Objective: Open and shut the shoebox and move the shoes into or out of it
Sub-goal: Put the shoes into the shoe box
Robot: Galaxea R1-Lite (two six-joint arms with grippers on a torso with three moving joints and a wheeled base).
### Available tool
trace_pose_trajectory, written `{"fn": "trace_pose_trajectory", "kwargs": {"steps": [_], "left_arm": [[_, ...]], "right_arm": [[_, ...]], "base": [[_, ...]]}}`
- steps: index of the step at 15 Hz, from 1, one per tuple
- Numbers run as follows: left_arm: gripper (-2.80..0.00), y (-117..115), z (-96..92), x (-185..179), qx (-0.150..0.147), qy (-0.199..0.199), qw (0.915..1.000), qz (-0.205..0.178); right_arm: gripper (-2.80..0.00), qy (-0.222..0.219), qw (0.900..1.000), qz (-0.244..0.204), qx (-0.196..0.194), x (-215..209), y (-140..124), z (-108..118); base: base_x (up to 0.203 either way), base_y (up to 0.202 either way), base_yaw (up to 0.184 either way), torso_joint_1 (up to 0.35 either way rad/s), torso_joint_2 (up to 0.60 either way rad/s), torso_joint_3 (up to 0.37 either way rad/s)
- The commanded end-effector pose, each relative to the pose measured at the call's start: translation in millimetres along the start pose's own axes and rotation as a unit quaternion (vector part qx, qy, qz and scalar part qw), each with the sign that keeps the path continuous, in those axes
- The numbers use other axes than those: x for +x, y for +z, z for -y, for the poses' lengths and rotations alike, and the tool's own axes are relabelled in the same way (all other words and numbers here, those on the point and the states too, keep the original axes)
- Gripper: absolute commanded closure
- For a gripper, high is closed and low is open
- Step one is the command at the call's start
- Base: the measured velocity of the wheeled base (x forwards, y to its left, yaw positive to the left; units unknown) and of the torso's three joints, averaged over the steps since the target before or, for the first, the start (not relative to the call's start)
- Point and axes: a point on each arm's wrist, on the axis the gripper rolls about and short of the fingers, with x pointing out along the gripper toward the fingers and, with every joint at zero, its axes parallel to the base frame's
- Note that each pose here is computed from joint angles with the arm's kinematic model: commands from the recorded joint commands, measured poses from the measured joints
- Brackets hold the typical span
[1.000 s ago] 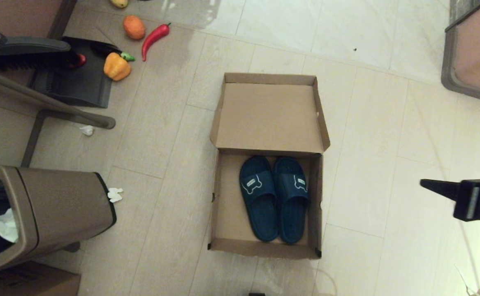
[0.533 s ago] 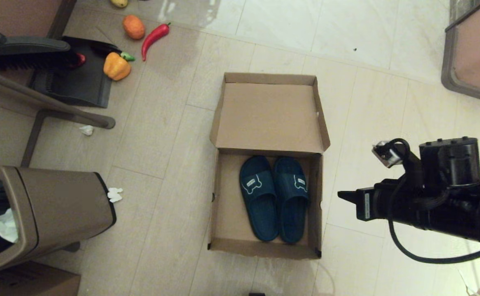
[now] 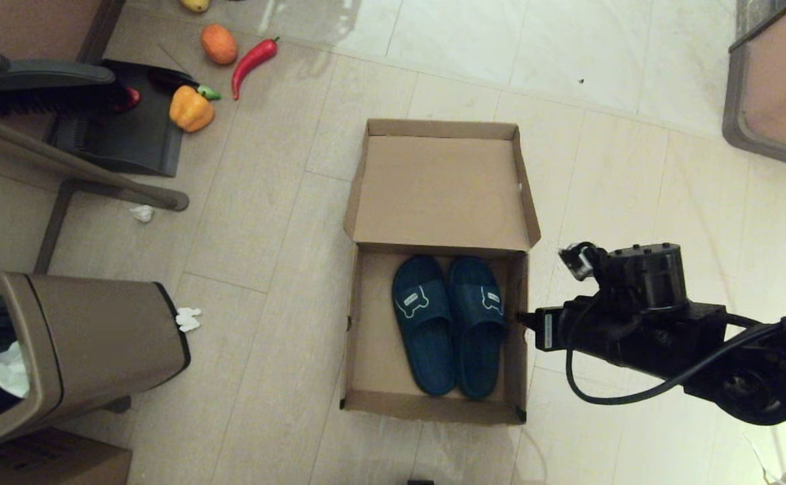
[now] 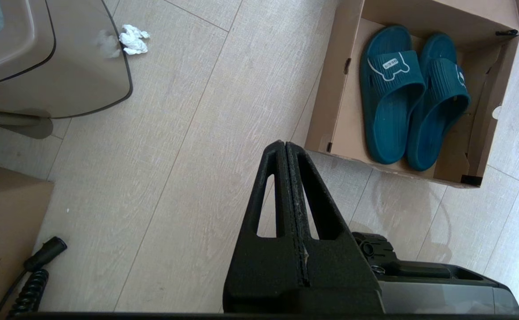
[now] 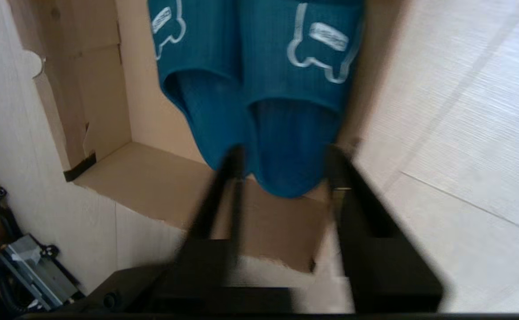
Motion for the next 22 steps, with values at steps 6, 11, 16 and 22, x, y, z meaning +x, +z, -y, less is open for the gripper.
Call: {"fn": "trace_pose_trajectory", "kwargs": {"steps": [6, 11, 16, 22], "left_arm": [[0.0, -4, -0.9, 1, -0.001, 0.002, 1.0, -0.008], [0.0, -4, -0.9, 1, -0.001, 0.002, 1.0, -0.007], [0.0, -4, -0.9, 1, -0.001, 0.003, 1.0, -0.007], [0.0, -4, -0.9, 1, -0.001, 0.003, 1.0, -0.007]], "right_arm": [[-2.8, -0.012, 0.998, -0.045, -0.037, 39, -47, -36], [-2.8, 0.003, 0.995, -0.073, -0.06, 52, -79, -54], [-2.8, -0.036, 0.995, -0.062, -0.064, 61, -88, -52], [-2.8, -0.052, 0.996, -0.04, -0.057, 86, -105, -48]], "base": [[0.0, 0.0, 0.0, 0.0, 0.0, 0.0], [0.0, 0.0, 0.0, 0.0, 0.0, 0.0], [0.0, 0.0, 0.0, 0.0, 0.0, 0.0], [0.0, 0.0, 0.0, 0.0, 0.0, 0.0]]}}
